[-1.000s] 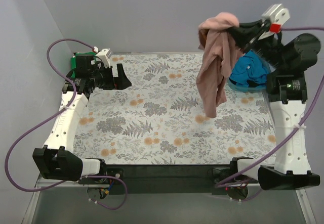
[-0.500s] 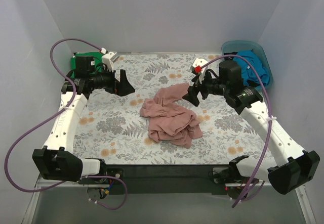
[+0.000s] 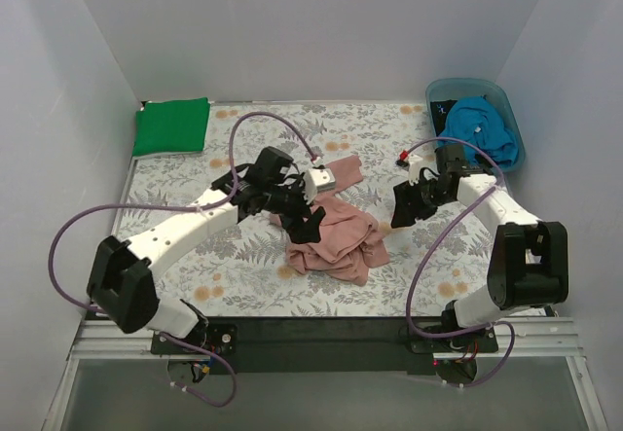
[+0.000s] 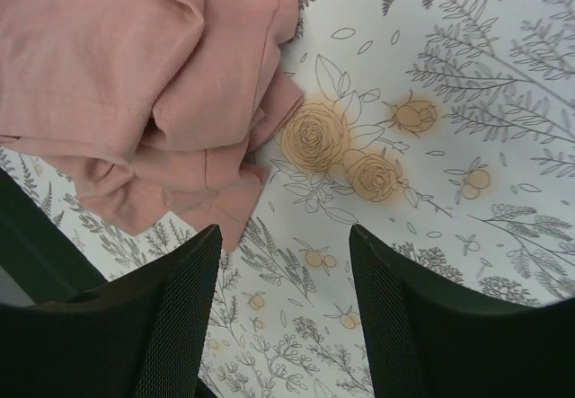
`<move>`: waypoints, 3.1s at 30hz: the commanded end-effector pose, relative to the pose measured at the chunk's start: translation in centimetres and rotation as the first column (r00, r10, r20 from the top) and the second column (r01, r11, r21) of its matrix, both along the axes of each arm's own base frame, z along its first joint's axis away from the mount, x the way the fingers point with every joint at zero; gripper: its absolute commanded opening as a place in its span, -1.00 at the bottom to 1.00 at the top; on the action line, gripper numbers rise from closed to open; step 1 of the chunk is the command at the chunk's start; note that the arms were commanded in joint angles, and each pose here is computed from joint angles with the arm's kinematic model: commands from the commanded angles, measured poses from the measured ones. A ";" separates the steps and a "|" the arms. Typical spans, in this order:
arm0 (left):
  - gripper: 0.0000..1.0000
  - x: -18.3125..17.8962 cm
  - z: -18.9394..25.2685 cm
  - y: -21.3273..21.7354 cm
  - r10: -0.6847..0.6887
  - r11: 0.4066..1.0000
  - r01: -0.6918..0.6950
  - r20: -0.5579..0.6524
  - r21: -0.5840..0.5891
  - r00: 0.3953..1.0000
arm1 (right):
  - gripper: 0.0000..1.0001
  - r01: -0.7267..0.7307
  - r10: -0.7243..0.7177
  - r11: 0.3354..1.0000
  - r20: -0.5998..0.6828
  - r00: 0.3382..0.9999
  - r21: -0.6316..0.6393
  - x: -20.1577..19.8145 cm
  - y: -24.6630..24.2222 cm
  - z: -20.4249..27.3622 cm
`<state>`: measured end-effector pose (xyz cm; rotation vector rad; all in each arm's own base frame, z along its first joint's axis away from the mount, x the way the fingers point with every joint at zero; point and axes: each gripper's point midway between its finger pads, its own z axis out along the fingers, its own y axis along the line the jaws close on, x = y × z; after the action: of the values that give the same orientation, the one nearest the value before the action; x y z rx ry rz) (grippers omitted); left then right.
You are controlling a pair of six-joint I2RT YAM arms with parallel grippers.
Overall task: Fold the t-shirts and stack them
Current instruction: Flatten the tshirt out
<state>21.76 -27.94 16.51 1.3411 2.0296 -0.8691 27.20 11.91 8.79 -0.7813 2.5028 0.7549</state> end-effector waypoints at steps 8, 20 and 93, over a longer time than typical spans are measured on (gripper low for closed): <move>0.42 10.9 -3.0 0.6 0.231 0.962 -0.251 0.171 0.107 0.958 | 0.29 -0.030 0.050 0.979 -0.099 0.994 0.201 -2.0 3.3 1.2; 0.64 14.3 -7.5 4.5 0.343 0.918 -0.346 0.053 0.193 0.938 | 0.44 -0.060 0.097 0.972 -0.159 0.982 0.225 -1.6 7.7 0.8; 0.70 4.6 -13.0 14.0 0.595 0.773 -0.504 -0.163 0.385 0.787 | -0.58 -0.540 0.590 0.800 0.179 0.787 -0.262 -8.5 16.9 -3.9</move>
<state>23.61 -14.82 4.83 0.7380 2.6884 -0.7113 16.87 28.75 3.75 -1.7029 2.1812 0.6324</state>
